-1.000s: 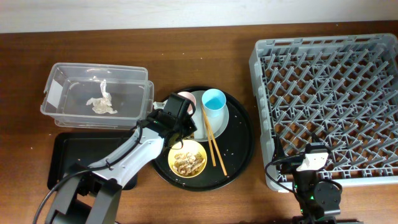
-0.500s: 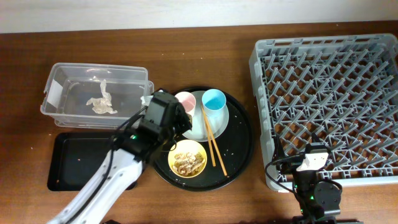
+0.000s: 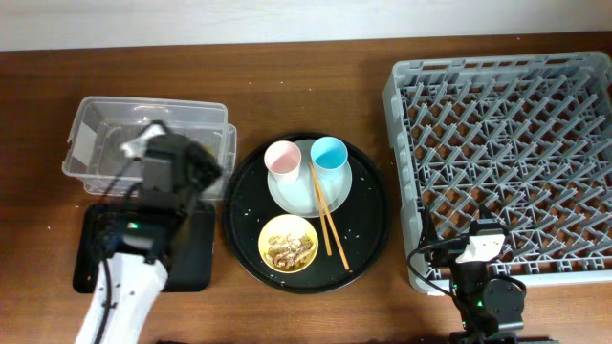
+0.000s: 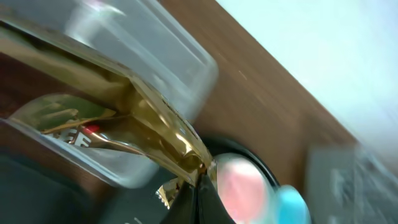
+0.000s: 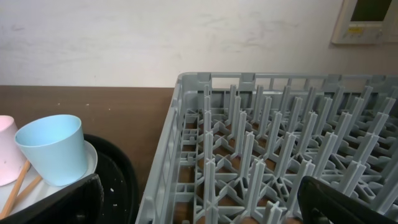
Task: Sort waste into correct bins and load items into the dishwasher rack
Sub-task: 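Carry the gold wrapper with the left gripper and release it into the clear bin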
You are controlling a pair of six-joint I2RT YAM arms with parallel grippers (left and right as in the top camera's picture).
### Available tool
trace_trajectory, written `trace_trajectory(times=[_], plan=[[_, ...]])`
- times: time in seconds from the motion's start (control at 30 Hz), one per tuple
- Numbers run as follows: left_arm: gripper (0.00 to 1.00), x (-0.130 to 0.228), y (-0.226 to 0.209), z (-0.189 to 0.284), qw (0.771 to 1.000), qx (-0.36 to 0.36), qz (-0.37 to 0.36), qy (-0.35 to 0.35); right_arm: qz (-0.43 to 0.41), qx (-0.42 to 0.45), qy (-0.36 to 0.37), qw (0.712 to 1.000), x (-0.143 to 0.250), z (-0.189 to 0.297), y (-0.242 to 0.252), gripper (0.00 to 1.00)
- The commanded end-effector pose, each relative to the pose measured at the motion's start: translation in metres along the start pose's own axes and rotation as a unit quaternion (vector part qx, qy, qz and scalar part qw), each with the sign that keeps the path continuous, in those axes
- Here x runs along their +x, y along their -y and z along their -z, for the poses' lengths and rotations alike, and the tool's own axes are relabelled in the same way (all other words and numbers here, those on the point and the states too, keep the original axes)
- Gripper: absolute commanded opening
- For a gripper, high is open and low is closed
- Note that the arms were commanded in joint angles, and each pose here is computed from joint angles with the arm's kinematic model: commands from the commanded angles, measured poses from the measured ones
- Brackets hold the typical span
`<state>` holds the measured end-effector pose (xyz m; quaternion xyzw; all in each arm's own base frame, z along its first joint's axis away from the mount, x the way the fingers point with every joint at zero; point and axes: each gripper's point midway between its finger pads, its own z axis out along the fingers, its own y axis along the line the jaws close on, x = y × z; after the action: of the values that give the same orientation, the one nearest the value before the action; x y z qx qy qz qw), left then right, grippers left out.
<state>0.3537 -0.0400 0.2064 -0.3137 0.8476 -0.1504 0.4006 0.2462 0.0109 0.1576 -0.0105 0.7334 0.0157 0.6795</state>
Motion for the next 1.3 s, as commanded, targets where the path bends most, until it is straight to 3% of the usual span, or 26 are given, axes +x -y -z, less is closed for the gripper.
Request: trace_trajectory(times=[0.0,0.37,0.47,0.53,0.63,0.8,0.93,1.1,1.27], plan=[[0.0,-0.025,-0.044,-0.021,0.997,-0.068,0.019,0.025,0.002,0.003,-0.003,1.0,0.003,0.0,0.001,0.98],[0.04,-0.026,-0.05,-0.075,0.998,-0.067,0.012,0.014,0.002,0.003,-0.003,1.0,0.003,0.0,0.001,0.98],[0.22,-0.023,-0.048,-0.086,0.998,-0.059,0.008,0.007,0.002,0.003,-0.003,1.0,0.003,0.0,0.001,0.98],[0.52,-0.019,-0.039,-0.086,0.999,-0.033,-0.004,-0.007,0.002,0.003,-0.003,1.0,0.003,0.0,0.001,0.98],[0.67,-0.019,-0.02,-0.083,0.999,0.013,-0.035,-0.015,0.002,0.003,-0.003,1.0,0.003,0.0,0.001,0.98],[0.66,-0.022,0.008,-0.06,0.994,0.067,-0.077,-0.037,0.002,0.003,-0.003,1.0,0.003,0.0,0.001,0.98],[0.54,0.0,0.017,-0.031,0.989,0.067,-0.094,-0.095,0.002,0.003,-0.003,1.0,0.003,0.0,0.001,0.98],[0.3,0.055,0.031,0.001,0.971,0.071,-0.151,-0.171,0.002,0.003,-0.003,1.0,0.003,0.0,0.001,0.98],[0.26,0.124,0.042,0.021,0.939,0.075,-0.217,-0.257,0.002,0.003,-0.003,1.0,0.003,0.0,0.001,0.98]])
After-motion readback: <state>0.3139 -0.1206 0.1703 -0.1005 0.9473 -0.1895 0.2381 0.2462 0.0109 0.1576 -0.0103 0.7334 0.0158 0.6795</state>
